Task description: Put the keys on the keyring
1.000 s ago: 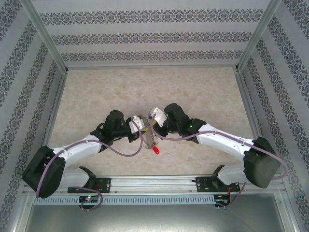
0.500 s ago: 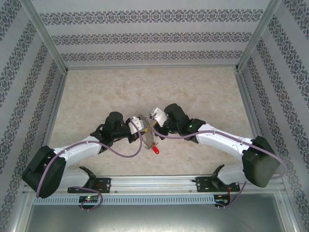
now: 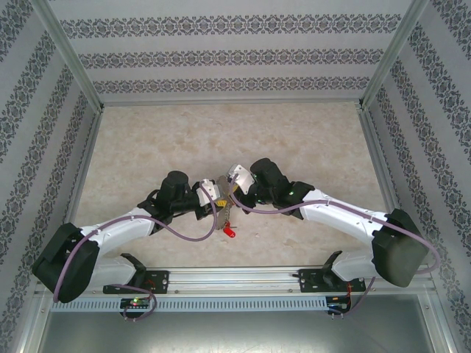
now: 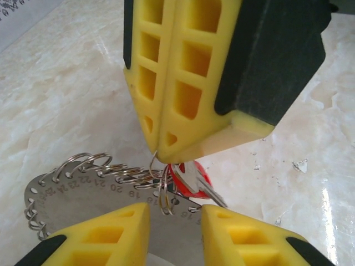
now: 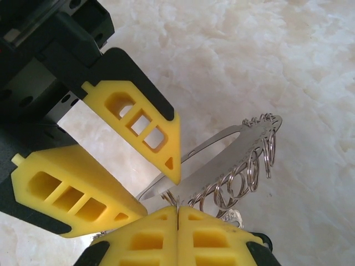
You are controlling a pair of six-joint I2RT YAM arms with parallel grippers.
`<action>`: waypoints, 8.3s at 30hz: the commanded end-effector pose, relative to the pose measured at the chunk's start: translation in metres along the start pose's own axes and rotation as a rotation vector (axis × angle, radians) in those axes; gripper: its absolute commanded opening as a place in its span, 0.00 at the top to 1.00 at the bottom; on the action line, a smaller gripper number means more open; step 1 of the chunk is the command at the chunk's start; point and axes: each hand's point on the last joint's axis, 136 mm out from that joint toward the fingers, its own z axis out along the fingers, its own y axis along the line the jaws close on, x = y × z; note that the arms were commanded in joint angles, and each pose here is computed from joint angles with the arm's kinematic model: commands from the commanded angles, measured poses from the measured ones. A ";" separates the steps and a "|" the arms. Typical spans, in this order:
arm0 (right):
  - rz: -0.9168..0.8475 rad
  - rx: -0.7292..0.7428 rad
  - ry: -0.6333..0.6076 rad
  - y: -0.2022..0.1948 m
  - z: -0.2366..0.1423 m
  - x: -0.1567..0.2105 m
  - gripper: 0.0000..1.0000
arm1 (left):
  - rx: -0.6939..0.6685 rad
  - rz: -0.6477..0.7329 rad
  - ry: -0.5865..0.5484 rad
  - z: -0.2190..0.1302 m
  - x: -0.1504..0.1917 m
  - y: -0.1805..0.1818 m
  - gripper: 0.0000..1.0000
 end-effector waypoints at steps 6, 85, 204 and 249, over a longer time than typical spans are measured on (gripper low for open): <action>-0.031 -0.018 -0.056 0.007 -0.009 -0.021 1.00 | -0.008 0.032 -0.010 0.002 -0.011 0.001 0.68; -0.013 -0.008 -0.025 0.003 -0.008 -0.008 1.00 | 0.022 0.040 0.017 0.006 -0.013 0.001 1.00; 0.068 0.024 -0.026 -0.007 -0.010 0.000 1.00 | 0.089 0.054 0.026 0.022 -0.010 -0.007 0.74; 0.238 0.081 -0.092 -0.024 -0.018 0.022 1.00 | 0.020 0.001 -0.034 0.013 -0.008 -0.007 0.89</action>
